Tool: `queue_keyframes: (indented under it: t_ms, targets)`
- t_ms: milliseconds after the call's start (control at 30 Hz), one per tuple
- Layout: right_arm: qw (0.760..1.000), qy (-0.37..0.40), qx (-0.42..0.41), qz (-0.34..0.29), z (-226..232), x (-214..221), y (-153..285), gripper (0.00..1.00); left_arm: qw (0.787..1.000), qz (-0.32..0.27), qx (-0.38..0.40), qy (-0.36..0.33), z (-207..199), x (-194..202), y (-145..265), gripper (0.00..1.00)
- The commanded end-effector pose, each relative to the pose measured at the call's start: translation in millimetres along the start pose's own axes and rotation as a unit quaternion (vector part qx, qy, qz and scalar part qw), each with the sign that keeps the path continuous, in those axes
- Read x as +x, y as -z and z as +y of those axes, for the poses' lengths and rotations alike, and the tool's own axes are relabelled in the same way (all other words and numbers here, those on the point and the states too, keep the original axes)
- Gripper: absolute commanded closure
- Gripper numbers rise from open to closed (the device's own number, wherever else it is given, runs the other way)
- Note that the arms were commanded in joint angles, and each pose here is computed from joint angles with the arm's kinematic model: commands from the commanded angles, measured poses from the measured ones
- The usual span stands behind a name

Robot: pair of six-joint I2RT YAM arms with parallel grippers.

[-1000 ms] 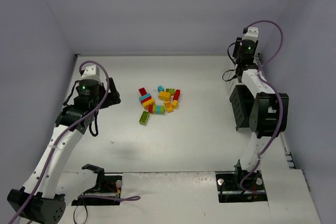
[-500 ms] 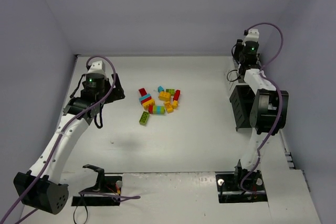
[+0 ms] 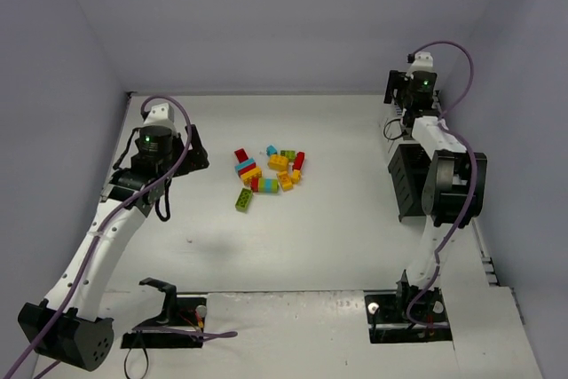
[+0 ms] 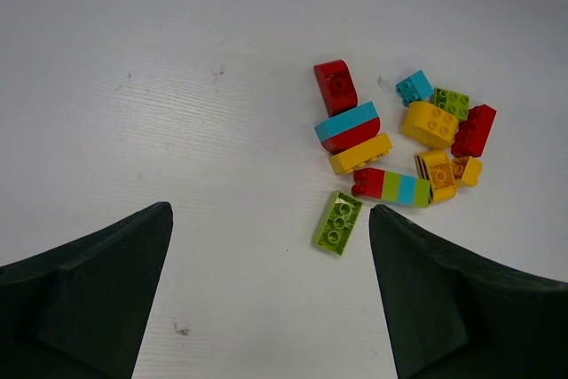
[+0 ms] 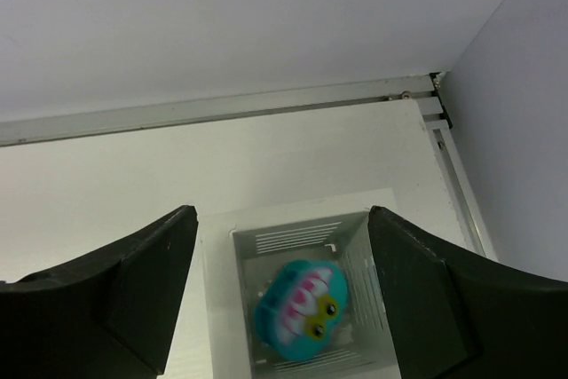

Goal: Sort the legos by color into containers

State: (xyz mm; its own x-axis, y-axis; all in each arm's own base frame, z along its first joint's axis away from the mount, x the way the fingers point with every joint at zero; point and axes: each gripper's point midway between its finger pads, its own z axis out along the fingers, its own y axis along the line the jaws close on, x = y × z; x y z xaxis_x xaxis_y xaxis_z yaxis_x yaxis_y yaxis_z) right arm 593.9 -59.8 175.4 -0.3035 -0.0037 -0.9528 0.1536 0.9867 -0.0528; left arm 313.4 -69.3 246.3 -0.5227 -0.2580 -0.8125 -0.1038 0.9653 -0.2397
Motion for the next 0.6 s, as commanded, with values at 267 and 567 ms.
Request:
queue_keyframes:
  t_ms: [267, 567]
  targets:
    - [0.968, 0.066, -0.236, -0.056, 160.8, -85.4, 94.0, 0.46, 1.0, -0.02, 0.013, -0.005, -2.8, -10.6, 15.8, 0.15]
    - [0.907, 0.114, -0.404, 0.024, 326.4, -1.0, 149.0, 0.5, 1.0, 0.01, 0.016, -0.005, 0.6, 7.0, 23.7, 0.15]
